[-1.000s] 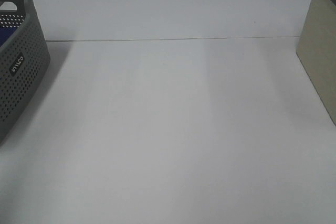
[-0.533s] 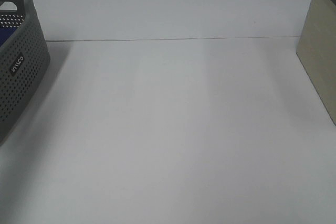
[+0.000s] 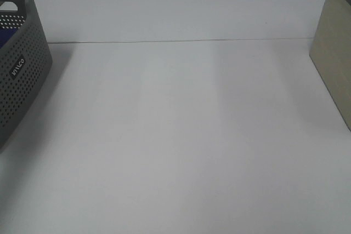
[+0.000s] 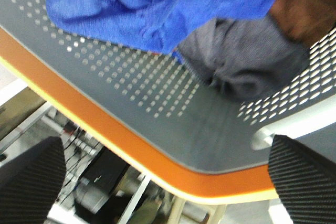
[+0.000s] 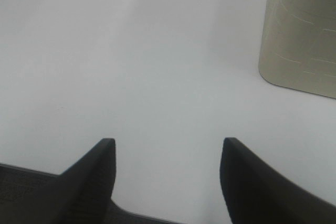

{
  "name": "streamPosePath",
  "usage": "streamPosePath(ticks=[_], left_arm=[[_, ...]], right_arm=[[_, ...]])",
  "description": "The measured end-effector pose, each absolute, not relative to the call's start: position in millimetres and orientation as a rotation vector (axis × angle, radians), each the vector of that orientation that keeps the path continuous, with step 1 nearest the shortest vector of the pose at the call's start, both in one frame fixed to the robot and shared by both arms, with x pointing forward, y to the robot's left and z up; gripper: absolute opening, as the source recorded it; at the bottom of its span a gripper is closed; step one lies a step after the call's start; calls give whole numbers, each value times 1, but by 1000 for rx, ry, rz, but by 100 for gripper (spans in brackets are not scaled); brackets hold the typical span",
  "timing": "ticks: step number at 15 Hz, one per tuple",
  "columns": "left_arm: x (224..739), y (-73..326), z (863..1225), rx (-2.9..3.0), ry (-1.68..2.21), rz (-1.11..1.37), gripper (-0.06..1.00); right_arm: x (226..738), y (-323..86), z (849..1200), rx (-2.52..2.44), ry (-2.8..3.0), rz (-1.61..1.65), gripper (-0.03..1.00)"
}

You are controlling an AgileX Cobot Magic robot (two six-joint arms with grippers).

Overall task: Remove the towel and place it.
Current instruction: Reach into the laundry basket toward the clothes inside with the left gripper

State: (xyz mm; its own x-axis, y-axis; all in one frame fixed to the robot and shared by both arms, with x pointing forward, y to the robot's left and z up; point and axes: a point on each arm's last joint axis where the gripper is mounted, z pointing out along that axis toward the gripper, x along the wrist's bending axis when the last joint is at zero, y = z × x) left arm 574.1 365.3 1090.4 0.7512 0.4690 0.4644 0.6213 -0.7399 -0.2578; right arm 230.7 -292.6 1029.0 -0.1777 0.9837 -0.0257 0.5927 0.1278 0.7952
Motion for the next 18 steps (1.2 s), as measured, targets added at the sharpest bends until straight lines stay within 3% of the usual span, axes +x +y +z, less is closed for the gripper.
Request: streamPosePath(ticks=[8, 18], left_arm=[[625, 378, 1053, -2439, -429, -692, 96], [631, 371, 1011, -2580, -345, -447, 96]], right_arm=[[231, -293, 1029, 1518, 1841, 887, 59], [231, -293, 1029, 1518, 1841, 887, 59]])
